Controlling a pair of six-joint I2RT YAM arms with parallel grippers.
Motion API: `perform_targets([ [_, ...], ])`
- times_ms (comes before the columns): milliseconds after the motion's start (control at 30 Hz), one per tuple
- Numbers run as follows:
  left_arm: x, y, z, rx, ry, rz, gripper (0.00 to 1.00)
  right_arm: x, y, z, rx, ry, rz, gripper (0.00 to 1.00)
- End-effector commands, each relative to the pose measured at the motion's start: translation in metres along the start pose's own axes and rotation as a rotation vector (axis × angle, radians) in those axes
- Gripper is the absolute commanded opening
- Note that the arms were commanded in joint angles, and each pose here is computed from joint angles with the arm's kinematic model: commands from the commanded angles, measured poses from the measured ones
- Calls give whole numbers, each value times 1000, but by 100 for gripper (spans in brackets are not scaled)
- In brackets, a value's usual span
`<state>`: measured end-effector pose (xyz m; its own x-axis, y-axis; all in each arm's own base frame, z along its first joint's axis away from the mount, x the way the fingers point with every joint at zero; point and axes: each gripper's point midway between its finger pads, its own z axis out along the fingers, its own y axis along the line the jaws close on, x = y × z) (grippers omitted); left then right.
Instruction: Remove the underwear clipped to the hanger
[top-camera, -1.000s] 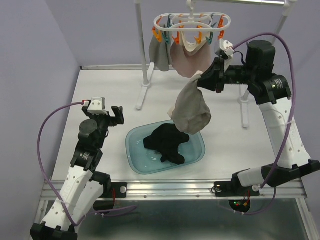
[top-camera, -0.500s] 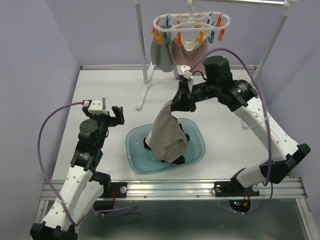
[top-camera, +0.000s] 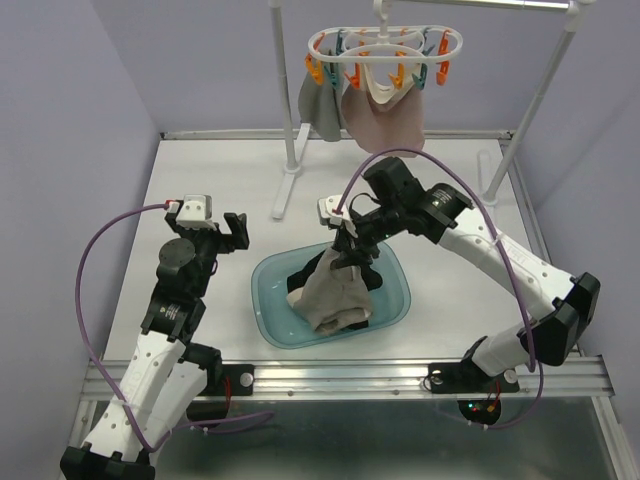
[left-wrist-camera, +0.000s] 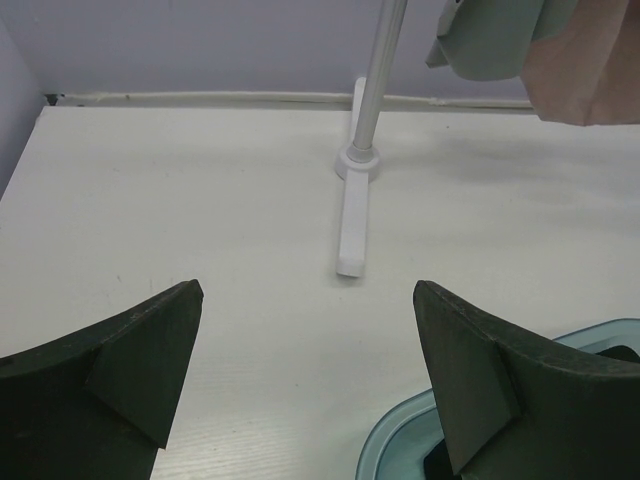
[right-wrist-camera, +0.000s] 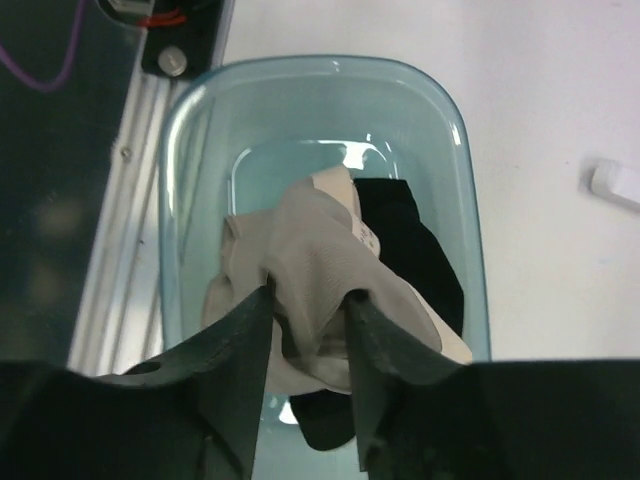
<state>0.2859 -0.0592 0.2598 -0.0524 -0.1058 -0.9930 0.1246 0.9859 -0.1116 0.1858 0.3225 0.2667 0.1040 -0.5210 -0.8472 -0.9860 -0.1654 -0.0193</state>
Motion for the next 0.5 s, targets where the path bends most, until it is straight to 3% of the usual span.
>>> perform_targets([
  [0,-18,-4,-1,24,-61,3,99,18,-3,-2,21,75,-123,68],
  [67,-18,-5,-2,27,-62,2,99,26,-5,-3,29,109,-134,95],
  [100,-18,-5,-1,29,-63,2,99,29,-5,-3,32,118,-139,100],
  [467,-19,-6,-3,37,-70,2,99,43,-30,-35,188,252,-272,100],
])
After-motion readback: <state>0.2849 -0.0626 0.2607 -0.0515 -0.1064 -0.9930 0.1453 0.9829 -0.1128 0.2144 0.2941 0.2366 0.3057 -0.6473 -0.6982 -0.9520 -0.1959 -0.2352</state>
